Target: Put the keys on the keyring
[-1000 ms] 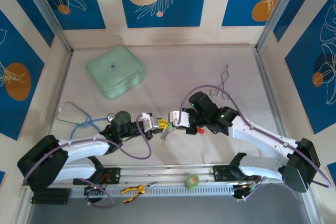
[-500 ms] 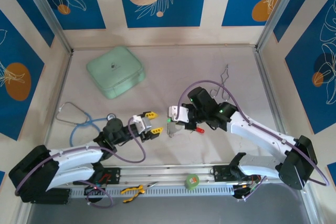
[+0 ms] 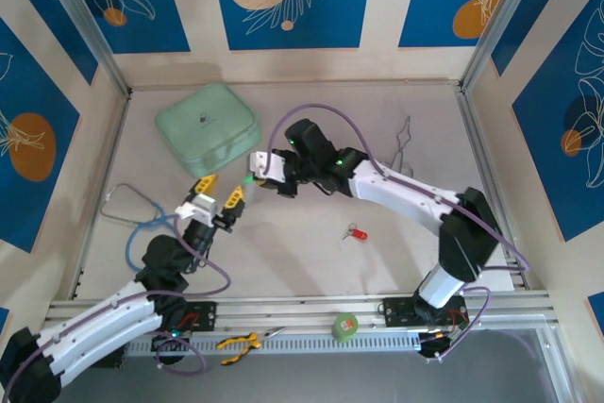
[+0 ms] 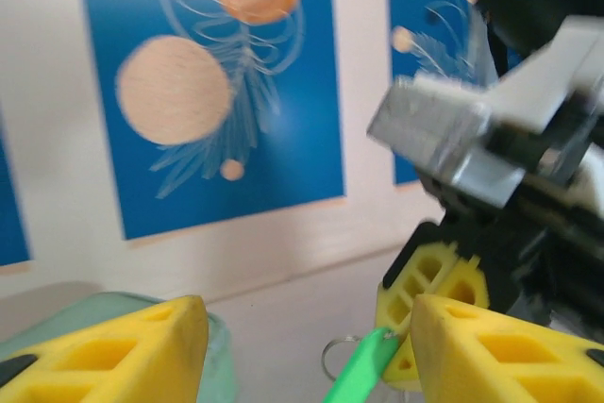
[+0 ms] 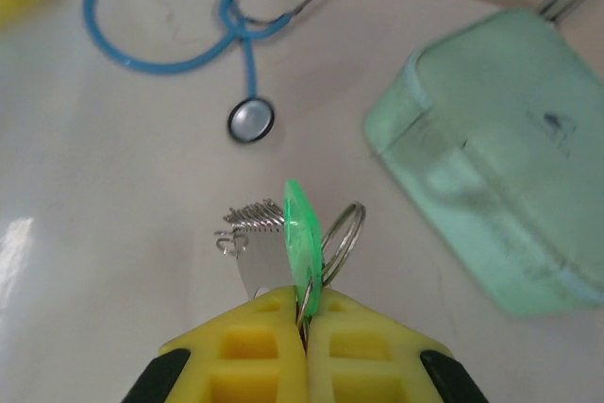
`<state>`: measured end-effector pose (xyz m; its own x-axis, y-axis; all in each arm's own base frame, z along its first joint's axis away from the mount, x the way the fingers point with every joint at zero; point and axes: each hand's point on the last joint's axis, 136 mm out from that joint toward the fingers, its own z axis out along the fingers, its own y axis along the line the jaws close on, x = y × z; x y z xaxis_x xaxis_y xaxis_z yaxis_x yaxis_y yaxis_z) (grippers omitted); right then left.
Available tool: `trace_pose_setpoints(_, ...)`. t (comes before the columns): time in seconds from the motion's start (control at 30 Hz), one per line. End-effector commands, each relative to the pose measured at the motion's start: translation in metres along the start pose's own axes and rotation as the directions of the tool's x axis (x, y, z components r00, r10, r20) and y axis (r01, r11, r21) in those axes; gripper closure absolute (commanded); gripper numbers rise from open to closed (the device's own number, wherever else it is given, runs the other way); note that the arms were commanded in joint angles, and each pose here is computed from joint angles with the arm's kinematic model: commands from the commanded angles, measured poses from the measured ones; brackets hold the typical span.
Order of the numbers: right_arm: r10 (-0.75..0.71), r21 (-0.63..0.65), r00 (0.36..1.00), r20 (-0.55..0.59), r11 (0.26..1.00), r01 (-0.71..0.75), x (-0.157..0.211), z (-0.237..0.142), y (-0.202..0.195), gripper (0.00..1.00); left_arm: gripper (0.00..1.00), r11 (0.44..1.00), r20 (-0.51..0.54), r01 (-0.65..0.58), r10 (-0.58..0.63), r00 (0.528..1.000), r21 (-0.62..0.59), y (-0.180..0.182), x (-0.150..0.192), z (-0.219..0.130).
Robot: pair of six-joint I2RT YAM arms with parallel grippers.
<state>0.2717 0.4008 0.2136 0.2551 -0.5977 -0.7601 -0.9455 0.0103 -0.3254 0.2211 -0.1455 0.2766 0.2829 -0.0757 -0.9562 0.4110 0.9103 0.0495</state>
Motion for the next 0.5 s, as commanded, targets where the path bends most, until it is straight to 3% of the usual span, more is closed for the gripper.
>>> trace_pose_setpoints(0.0, 0.010, -0.043, 0.999, 0.041, 0.999, -0.008, -0.003, 0.018, -0.001, 1.00, 0.42, 0.992, -0.080, -0.018, 0.009, 0.997, -0.124, 0.024, 0.016, -0.010)
trace_pose_setpoints(0.13, 0.053, -0.132, 0.997, -0.055, 0.989, -0.060, 0.043, 0.020, 0.022, 1.00, 0.42, 0.993, -0.121, -0.005, -0.009, 0.993, -0.115, 0.023, 0.026, -0.014)
trace_pose_setpoints(0.27, 0.061, -0.257, 0.984, -0.170, 0.961, -0.104, 0.090, -0.002, 0.064, 1.00, 0.42, 0.997, -0.157, 0.001, -0.012, 0.988, -0.076, 0.014, 0.039, -0.011)
trace_pose_setpoints(0.47, 0.101, -0.305, 0.900, -0.424, 0.920, -0.247, 0.151, -0.042, 0.099, 1.00, 0.42, 0.999, -0.191, -0.002, -0.004, 0.982, -0.032, 0.001, 0.051, 0.000)
